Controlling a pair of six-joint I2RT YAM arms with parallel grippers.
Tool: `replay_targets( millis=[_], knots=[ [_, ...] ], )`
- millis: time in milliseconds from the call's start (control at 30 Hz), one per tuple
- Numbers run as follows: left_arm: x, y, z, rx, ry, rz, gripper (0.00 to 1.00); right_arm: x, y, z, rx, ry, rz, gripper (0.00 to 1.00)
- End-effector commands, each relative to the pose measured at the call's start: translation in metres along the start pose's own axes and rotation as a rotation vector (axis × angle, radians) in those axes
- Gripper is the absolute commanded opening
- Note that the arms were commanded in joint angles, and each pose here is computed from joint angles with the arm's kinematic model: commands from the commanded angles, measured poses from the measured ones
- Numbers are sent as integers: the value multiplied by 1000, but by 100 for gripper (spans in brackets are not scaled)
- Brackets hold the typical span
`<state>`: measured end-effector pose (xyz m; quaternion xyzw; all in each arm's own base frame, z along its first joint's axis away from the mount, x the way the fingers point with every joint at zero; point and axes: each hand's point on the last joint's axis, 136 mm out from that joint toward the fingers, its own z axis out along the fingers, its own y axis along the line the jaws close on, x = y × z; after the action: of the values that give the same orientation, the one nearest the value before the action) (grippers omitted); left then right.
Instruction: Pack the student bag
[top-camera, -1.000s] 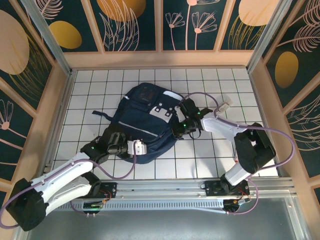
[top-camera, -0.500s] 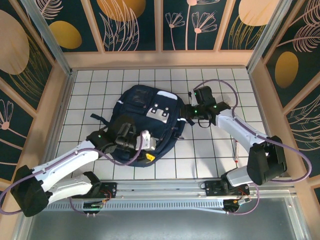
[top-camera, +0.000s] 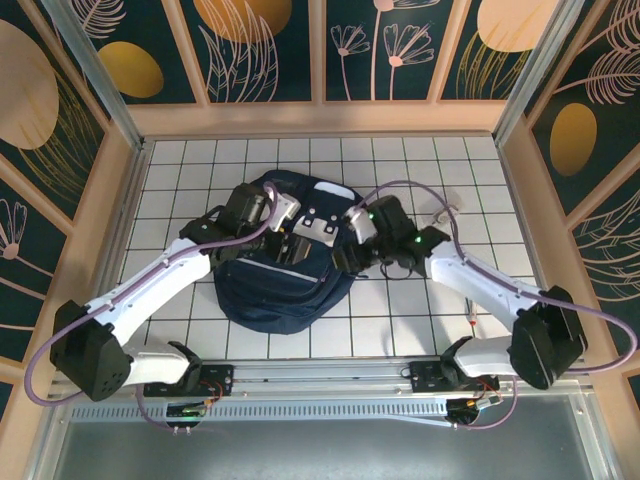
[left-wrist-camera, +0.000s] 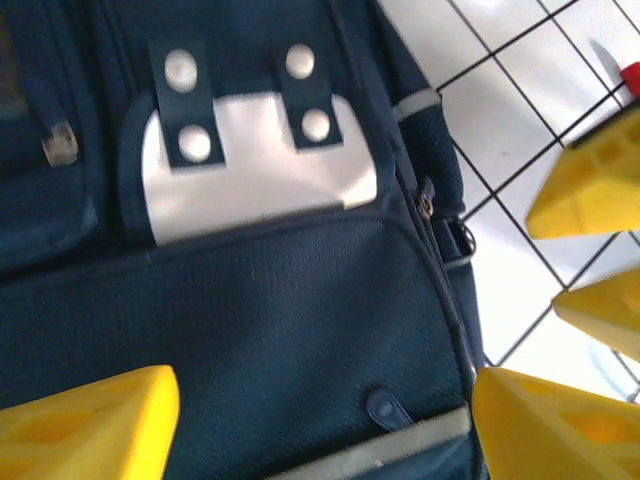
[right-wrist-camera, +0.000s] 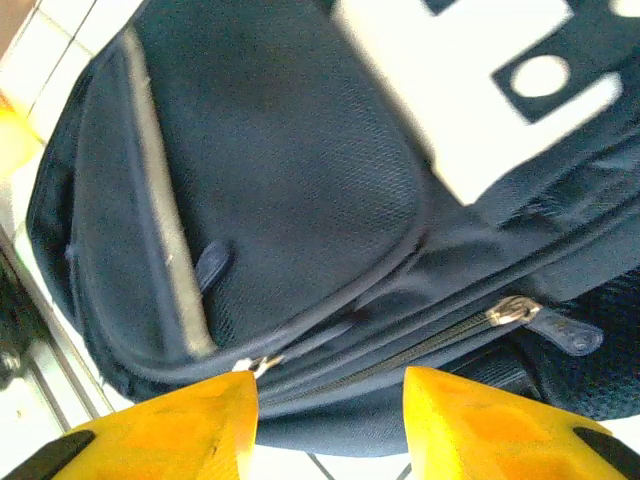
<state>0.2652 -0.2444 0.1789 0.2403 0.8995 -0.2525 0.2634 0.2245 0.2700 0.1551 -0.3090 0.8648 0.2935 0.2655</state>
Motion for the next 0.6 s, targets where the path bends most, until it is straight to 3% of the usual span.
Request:
replay_targets(
  millis=[0,100,167,300,400,567],
  knots=[
    [9,-16,-2,66,67,-128,71,-30,-11,-29,140,-243,-261,44],
    [15,-31,13,51,126,-153,67,-36,-22,-52,253,-396,-406,50],
    [15,-46,23,65,123,-194,66,-41,-32,-67,330,-467,-400,54],
    [28,-45,49,-63,212,-344,52,-45,-76,-94,518,-540,-173,57],
    [33,-34,60,-253,213,-321,53,-39,-105,-104,601,-556,21,61],
    [28,-38,68,-385,166,-328,56,-26,-122,-100,625,-544,147,64]
  ],
)
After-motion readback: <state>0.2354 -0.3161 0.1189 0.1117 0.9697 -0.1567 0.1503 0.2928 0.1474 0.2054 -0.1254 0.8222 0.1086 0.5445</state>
